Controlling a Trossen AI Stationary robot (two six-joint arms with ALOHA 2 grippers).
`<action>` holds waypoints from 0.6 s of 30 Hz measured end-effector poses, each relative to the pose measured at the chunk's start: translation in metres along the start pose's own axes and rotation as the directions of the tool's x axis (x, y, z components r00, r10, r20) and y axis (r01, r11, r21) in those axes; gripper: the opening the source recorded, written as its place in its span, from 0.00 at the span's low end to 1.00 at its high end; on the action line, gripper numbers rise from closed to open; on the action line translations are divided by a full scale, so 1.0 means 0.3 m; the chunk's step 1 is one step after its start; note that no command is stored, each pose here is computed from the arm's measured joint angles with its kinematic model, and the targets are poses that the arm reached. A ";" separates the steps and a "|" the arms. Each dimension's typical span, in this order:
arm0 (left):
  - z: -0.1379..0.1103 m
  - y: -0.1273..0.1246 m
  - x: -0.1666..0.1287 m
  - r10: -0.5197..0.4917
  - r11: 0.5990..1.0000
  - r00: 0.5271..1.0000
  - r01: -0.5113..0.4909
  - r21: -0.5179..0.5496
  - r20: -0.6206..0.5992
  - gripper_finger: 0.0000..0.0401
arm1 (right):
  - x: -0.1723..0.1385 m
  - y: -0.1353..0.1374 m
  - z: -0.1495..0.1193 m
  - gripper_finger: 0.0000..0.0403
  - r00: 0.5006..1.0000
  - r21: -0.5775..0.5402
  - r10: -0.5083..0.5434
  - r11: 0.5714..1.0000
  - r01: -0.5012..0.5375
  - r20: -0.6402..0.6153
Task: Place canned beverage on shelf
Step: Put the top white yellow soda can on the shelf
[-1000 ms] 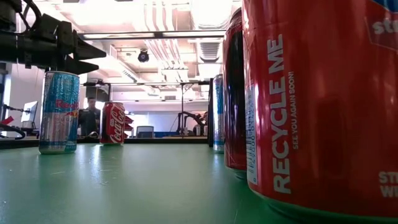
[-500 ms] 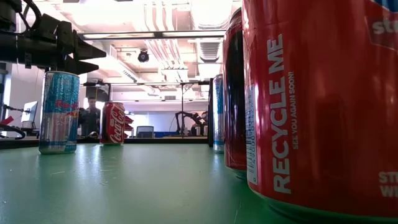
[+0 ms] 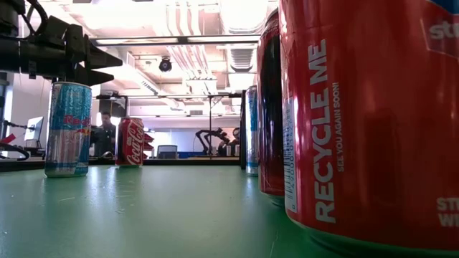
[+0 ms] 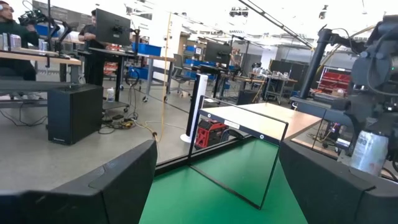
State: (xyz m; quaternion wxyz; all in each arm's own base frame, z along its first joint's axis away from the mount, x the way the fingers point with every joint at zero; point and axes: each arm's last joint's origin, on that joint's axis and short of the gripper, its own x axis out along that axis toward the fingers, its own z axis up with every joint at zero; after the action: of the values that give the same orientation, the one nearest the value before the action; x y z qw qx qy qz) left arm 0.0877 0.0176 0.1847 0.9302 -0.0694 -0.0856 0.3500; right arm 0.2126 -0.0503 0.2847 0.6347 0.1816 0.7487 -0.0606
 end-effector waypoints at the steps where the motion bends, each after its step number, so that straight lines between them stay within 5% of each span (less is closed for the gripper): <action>1: 0.000 0.000 0.000 0.000 1.000 1.000 0.000 0.000 0.000 0.81 | -0.009 0.001 0.011 0.65 1.000 -0.008 -0.015 1.000 0.015 -0.007; 5: 0.000 0.000 0.000 0.000 1.000 1.000 0.000 -0.001 0.001 0.81 | -0.028 0.005 0.050 0.65 0.999 -0.125 -0.031 0.992 0.035 0.035; 18: 0.000 0.000 0.000 0.000 1.000 1.000 0.000 0.000 0.000 0.81 | 0.075 -0.006 0.159 0.65 0.984 -0.183 -0.075 0.982 0.045 -0.162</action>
State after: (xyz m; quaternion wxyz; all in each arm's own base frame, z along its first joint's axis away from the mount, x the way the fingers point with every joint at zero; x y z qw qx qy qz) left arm 0.0877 0.0176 0.1848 0.9302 -0.0694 -0.0856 0.3501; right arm 0.2534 -0.0629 0.2535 0.5807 0.1058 0.8072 0.0030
